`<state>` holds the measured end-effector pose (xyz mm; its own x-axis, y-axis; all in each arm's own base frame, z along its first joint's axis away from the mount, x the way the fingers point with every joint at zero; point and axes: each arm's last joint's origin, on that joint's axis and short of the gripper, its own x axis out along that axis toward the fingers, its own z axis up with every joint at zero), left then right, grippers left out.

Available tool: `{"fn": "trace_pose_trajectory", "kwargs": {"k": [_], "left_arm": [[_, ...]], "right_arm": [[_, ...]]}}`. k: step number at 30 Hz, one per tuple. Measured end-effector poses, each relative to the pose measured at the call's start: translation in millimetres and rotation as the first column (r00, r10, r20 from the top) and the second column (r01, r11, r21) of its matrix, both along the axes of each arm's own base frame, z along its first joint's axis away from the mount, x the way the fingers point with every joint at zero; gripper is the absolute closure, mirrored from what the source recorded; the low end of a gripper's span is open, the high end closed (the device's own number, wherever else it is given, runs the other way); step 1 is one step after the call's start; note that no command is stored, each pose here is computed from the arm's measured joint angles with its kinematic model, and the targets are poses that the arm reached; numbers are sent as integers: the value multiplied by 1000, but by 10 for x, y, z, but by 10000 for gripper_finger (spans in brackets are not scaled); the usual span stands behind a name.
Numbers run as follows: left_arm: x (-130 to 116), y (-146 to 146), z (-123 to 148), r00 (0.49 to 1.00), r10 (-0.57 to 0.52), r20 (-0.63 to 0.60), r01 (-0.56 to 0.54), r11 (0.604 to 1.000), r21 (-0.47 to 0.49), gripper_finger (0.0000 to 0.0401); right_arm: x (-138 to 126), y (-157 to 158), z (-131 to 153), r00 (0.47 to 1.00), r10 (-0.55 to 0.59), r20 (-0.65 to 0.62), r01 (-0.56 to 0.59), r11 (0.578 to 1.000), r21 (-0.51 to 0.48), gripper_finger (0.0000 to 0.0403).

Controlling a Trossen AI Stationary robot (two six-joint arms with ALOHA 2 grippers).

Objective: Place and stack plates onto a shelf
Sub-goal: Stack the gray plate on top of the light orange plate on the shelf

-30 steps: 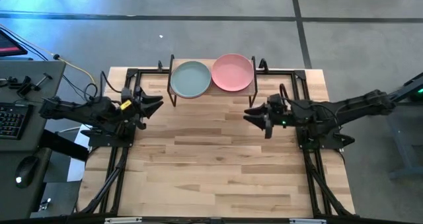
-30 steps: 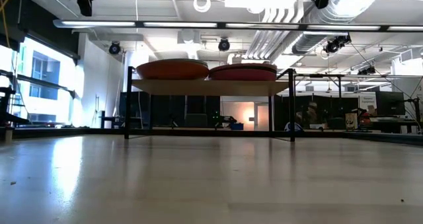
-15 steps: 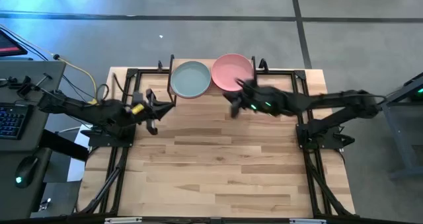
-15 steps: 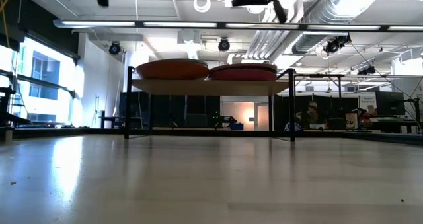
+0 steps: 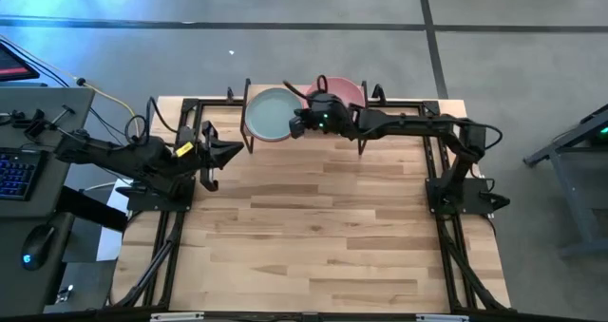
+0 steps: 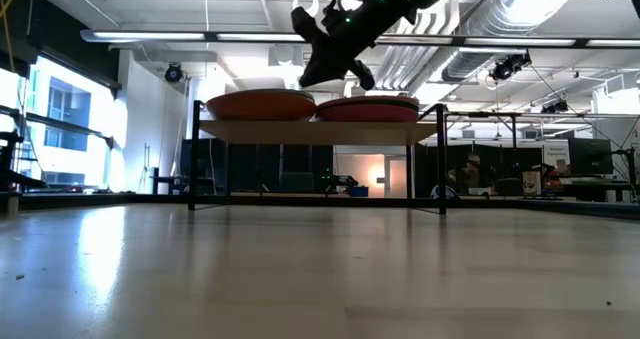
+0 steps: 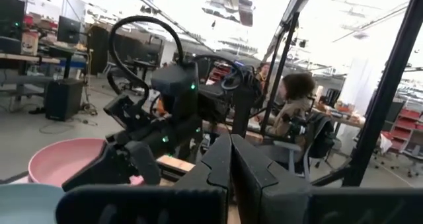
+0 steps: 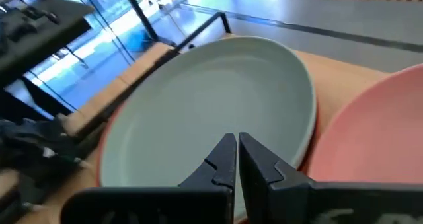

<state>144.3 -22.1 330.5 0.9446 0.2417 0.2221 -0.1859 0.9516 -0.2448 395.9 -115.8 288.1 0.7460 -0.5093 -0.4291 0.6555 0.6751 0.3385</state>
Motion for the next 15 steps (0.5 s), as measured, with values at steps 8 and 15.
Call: {"fn": "trace_pose_trajectory", "kwargs": {"k": [8,15], "left_arm": [[6,-14,-29,1000,-9,-30,9,1000,5,401],[9,-15,-44,999,-9,-46,9,1000,9,401]], "right_arm": [[-150,27,90,988,-64,-138,53,995,-81,403],[-218,90,143,991,-68,-116,55,992,-112,403]]}}
